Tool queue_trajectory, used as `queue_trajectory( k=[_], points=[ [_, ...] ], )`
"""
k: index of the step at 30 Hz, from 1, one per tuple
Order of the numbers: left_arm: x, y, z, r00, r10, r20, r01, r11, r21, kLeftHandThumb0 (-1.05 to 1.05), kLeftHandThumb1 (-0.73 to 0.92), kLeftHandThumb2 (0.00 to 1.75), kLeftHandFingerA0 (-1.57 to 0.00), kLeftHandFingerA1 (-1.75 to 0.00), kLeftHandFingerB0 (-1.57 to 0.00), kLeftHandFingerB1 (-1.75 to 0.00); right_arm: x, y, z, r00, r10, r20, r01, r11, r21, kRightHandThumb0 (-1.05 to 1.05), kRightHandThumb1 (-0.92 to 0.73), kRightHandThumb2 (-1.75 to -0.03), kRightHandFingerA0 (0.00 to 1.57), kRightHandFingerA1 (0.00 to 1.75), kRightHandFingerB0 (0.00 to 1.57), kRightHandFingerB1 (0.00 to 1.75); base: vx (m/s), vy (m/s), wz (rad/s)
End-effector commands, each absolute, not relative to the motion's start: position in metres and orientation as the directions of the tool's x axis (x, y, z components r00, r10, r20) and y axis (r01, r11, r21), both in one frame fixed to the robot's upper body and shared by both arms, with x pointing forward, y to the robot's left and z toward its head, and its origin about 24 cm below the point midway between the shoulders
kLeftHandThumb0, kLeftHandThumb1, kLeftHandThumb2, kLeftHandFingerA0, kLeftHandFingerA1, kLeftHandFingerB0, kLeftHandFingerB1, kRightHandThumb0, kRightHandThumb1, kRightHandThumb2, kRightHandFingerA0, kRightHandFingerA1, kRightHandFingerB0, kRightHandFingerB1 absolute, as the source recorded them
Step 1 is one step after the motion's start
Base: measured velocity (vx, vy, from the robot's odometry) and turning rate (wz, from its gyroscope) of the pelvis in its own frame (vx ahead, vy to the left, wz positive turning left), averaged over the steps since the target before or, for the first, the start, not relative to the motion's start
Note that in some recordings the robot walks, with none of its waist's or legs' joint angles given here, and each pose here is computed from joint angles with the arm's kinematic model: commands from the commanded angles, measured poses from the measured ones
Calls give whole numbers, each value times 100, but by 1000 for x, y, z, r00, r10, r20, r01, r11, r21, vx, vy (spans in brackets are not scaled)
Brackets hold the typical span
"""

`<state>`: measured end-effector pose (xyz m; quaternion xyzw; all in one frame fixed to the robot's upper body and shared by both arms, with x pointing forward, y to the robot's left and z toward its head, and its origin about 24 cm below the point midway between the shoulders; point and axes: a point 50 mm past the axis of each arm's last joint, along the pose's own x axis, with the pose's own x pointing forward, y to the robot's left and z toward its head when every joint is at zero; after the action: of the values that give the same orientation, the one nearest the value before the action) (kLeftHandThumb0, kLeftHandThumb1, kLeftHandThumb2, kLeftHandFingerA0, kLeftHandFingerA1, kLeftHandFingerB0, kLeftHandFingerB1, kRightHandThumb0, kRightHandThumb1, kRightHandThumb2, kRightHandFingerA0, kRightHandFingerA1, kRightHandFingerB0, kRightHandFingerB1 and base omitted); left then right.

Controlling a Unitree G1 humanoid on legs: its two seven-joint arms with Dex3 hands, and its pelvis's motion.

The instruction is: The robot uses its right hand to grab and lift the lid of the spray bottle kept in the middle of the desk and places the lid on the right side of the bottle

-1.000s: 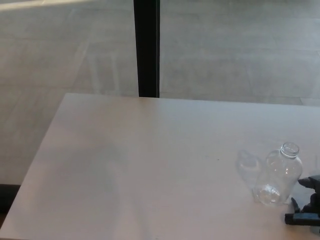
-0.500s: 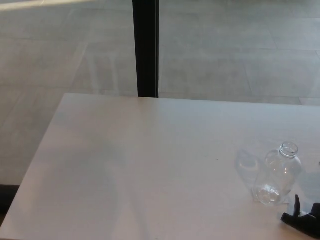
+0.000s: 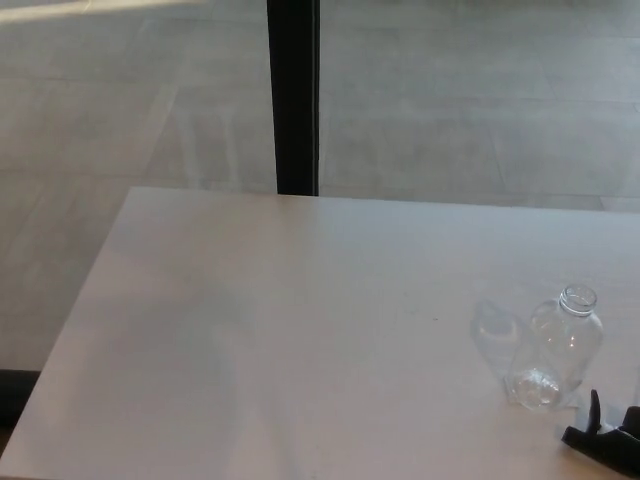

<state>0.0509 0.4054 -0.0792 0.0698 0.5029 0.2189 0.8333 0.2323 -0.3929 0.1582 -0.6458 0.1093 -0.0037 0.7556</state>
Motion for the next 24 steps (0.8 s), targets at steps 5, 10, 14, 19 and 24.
queue_trajectory(
  k=[5, 10, 14, 19, 24],
  points=[
    [53, 411, -74, 408, 454, -792, -286, 888, 361, -83, 90, 66, -58, -50, -42, -40, 105, -493, 70, 364, -926, -97, 908, 376, -183, -52, -45, -80, 41, 63, 30, 46, 0, 0, 0],
    [52, 413, -73, 410, 457, -789, -303, 885, 354, -83, 90, 66, -57, -51, -40, -39, 84, -486, 31, 222, -943, -248, 974, 223, 23, -38, -68, -60, 30, 90, 31, 33, 0, 0, 0],
    [51, 414, -71, 410, 465, -785, -310, 880, 359, -82, 89, 66, -58, -51, -41, -40, 72, -477, 5, 182, -914, -362, 980, 137, 146, -36, -65, -59, 39, 119, 28, 35, 0, 0, 0],
    [55, 414, -71, 407, 469, -784, -316, 877, 361, -82, 89, 67, -58, -48, -39, -39, 69, -461, -18, 200, -886, -419, 978, 203, 39, -50, -81, -64, 38, 65, 29, 32, 0, 0, 0],
    [59, 416, -68, 426, 462, -778, -315, 882, 351, -85, 88, 66, -56, -50, -40, -40, 73, -453, -28, 271, -844, -464, 957, 288, 36, -58, -81, -64, 31, 55, 22, 31, 0, 0, 0]
  ],
)
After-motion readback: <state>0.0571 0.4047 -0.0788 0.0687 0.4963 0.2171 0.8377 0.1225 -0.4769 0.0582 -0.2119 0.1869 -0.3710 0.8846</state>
